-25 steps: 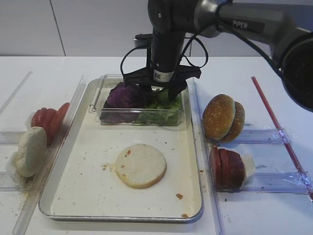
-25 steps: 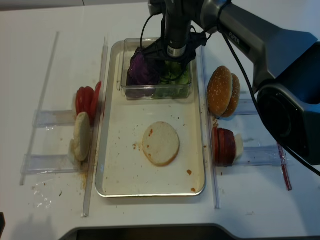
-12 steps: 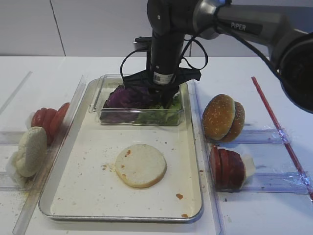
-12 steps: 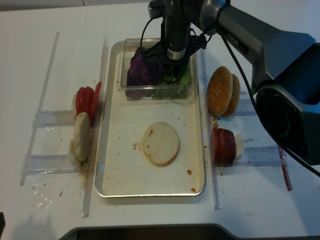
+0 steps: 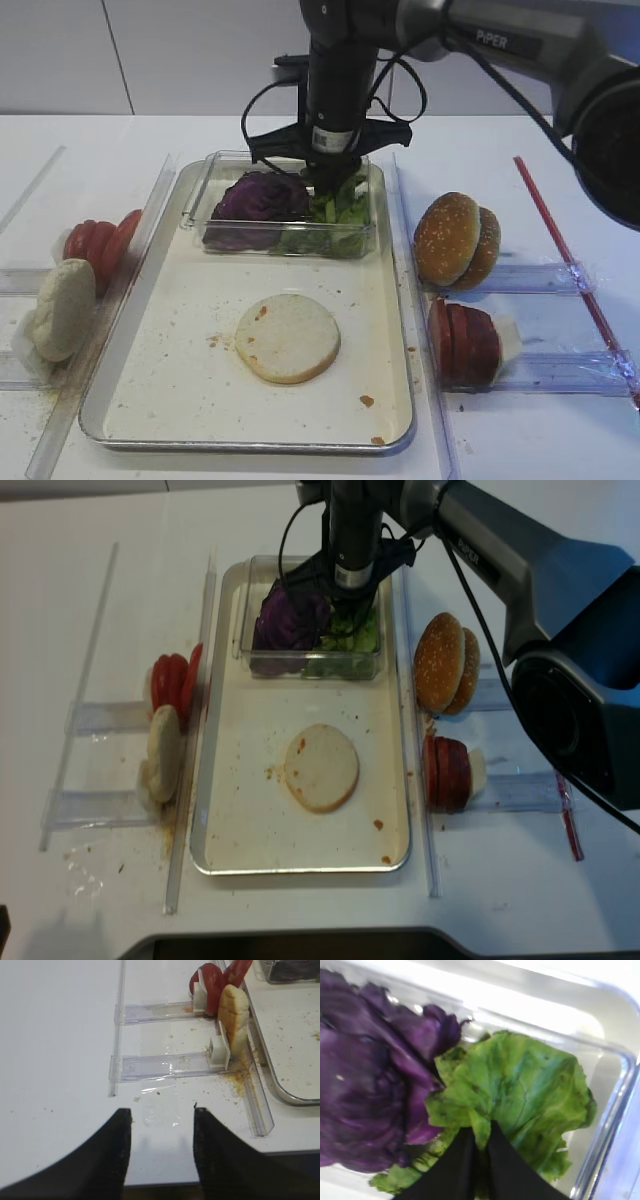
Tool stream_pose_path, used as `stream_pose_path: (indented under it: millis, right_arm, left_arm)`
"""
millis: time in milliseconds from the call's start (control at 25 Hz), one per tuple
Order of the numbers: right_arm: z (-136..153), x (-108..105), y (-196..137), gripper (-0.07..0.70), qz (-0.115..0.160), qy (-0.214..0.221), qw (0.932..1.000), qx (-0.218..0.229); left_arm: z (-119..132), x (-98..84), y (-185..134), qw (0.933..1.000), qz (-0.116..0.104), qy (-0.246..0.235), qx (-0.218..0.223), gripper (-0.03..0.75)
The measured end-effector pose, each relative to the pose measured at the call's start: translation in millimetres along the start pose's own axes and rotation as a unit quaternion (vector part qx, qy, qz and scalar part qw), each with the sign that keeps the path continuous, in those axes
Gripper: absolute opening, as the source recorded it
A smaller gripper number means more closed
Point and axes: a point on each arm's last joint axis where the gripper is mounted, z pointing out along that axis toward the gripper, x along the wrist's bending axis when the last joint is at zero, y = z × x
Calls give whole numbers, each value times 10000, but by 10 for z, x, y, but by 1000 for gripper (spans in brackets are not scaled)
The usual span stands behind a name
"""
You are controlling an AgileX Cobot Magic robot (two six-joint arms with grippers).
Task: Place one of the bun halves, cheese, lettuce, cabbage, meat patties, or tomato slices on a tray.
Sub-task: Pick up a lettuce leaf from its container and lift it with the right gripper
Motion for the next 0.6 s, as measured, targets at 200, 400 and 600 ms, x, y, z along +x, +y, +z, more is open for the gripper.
stream_pose_path:
  millis: [200,400,600]
  right_arm:
    - [-267,26,38,60,64,165,9995,-272]
    - [-340,42,30,60,103,274,9991,-290]
    - [-418,51,27,60,118,349,9987,-346]
  left_arm:
    - [0,0,0,10000,0,0,0,286]
    - [0,0,0,10000,0,0,0,286]
    - [0,0,0,10000,0,0,0,286]
